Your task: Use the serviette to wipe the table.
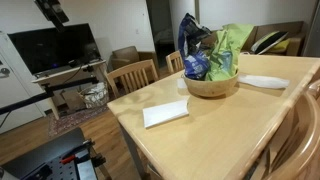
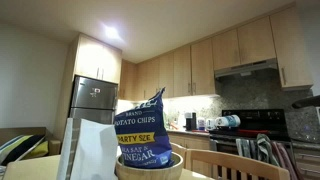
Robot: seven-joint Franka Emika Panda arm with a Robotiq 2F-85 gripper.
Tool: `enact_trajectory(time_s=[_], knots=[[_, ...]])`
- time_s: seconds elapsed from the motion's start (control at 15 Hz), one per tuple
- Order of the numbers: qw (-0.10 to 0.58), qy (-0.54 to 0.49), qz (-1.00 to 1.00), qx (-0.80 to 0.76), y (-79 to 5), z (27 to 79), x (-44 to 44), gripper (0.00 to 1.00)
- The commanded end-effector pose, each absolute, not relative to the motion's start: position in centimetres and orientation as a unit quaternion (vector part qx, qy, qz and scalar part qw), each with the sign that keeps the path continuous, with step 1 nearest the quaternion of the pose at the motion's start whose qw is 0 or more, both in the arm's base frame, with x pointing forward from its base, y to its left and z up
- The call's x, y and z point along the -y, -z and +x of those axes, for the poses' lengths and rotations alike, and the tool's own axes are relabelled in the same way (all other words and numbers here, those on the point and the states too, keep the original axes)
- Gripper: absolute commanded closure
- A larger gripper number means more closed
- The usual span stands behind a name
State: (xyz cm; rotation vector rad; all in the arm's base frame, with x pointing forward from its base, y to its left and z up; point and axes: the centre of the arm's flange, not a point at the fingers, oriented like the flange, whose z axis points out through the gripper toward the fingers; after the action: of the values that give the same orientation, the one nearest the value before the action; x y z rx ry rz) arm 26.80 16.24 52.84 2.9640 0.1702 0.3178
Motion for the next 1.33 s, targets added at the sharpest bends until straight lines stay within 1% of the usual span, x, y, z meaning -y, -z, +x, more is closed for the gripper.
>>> enact_trajectory(time_s=[0.0,0.87,1.07,1.2,1.27], knots=[[0.078,-0.106,0.990,-0.057,-52.8,26.8,-16.2,0.00],[0.076,-0.116,0.989,-0.056,-52.6,26.5,-16.3,0.00],[0.077,-0.134,0.986,-0.060,-50.0,27.7,-17.0,0.00],[0.080,-0.128,0.987,-0.047,-47.0,29.3,-17.7,0.00],[0.069,-0.119,0.989,-0.051,-45.7,29.8,-17.9,0.00]])
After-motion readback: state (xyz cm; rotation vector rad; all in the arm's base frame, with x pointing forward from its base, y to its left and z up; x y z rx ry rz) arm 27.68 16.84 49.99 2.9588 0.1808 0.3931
